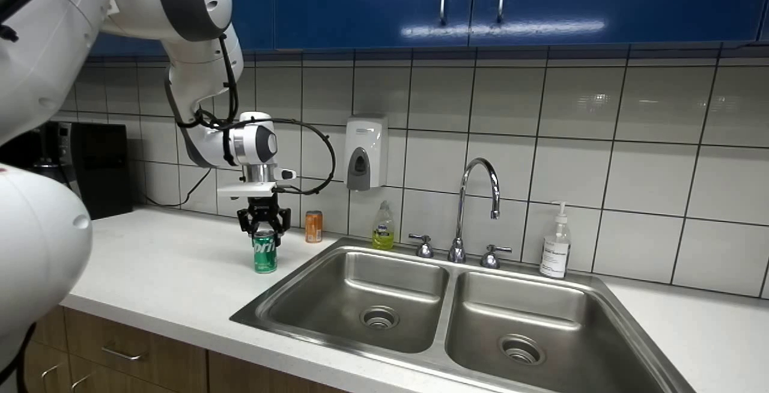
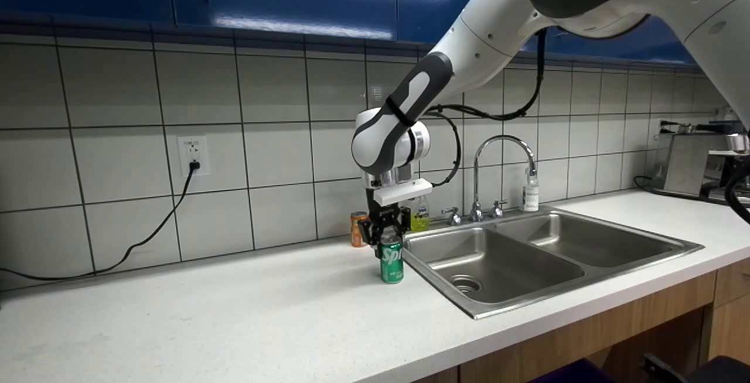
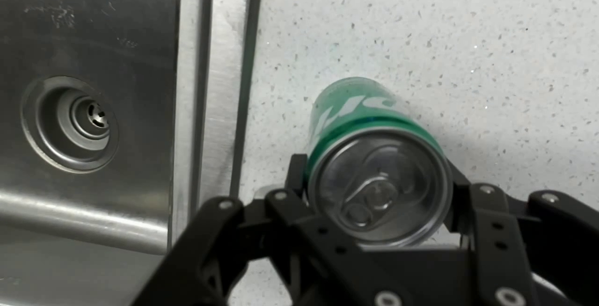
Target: Put the green can in the sink on the left.
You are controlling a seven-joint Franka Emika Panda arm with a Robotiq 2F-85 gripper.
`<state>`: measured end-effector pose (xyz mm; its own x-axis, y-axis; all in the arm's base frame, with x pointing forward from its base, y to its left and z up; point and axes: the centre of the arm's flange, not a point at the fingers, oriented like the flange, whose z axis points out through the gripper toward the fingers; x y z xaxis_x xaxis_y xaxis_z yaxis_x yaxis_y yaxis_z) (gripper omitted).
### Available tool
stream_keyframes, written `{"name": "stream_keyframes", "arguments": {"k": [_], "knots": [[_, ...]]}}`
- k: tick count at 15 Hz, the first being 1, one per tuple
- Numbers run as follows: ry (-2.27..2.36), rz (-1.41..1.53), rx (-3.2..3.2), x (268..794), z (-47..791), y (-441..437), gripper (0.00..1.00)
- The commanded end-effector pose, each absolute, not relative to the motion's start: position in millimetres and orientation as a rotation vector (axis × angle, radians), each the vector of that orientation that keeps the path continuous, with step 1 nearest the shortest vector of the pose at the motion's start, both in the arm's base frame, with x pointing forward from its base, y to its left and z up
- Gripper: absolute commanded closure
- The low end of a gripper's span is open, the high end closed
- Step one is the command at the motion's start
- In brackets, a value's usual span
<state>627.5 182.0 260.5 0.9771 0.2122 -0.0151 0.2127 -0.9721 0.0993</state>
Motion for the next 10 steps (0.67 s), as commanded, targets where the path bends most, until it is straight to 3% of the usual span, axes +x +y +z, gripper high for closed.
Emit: {"name": "stream_keyframes", "arguments": {"k": [1,10], "knots": [[0.344,-0.013,3.012,628.9,284.4,184.6,0.61],[0.307,0.020,3.006,625.3,321.1,173.2,0.61]]}}
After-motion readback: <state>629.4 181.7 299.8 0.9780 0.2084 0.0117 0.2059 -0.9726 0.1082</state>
